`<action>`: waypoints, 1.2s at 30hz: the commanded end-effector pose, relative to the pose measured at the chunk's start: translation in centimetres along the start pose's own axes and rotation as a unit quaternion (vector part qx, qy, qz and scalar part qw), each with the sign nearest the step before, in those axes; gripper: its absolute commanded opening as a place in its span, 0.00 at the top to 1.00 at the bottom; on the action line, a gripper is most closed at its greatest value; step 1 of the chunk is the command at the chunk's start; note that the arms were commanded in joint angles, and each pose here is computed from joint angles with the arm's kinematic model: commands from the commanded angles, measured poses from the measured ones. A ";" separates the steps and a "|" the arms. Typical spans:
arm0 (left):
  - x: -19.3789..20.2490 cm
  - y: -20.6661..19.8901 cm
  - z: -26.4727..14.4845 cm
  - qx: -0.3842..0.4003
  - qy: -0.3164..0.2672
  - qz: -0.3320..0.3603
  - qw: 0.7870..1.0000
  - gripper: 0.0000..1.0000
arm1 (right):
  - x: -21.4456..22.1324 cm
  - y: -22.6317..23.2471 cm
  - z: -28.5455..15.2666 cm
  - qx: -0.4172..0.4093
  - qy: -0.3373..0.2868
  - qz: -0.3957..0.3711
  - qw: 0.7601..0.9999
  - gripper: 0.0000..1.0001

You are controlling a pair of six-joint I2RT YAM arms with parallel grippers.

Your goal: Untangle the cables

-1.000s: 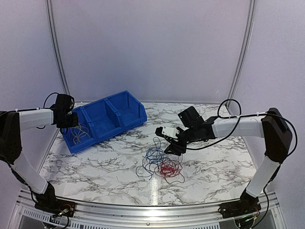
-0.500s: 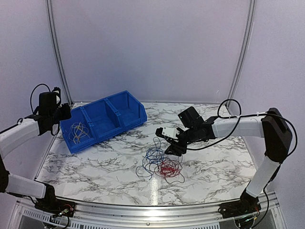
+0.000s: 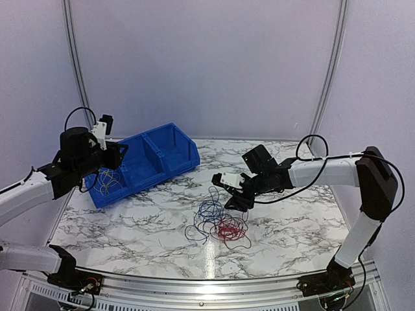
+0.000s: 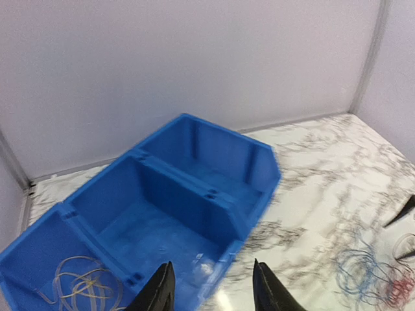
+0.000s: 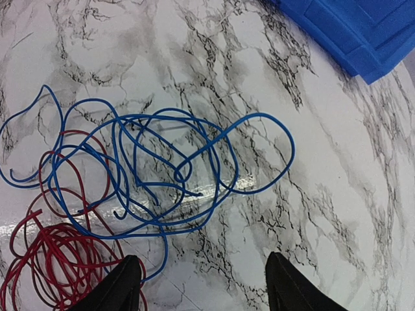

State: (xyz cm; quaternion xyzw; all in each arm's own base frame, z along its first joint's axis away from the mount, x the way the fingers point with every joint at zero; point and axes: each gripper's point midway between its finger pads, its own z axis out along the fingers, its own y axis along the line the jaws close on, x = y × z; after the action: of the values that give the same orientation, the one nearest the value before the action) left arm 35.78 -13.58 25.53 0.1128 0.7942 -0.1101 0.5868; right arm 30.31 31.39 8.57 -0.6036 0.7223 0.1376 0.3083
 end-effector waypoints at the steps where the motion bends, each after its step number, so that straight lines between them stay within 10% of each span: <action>1: -0.1 -7.9 -0.5 0.093 0.015 0.022 0.995 0.57 | -1.0 -0.9 -0.8 0.018 -0.012 -0.006 1.000 0.34; 16: 14.9 -23.3 1.7 0.168 0.211 -0.016 0.963 0.57 | -0.3 0.3 0.4 -0.011 0.003 -0.009 1.000 0.35; 36: 20.1 -25.6 5.9 0.138 0.269 -0.037 0.953 0.83 | -0.8 1.1 0.0 -0.028 -0.008 -0.014 0.999 0.35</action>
State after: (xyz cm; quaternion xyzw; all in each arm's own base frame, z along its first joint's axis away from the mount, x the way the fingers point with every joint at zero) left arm 26.96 -38.19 5.29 0.1966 0.9045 -0.2011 0.3207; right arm 29.34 31.63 7.49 -0.6170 0.7168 0.1508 0.2877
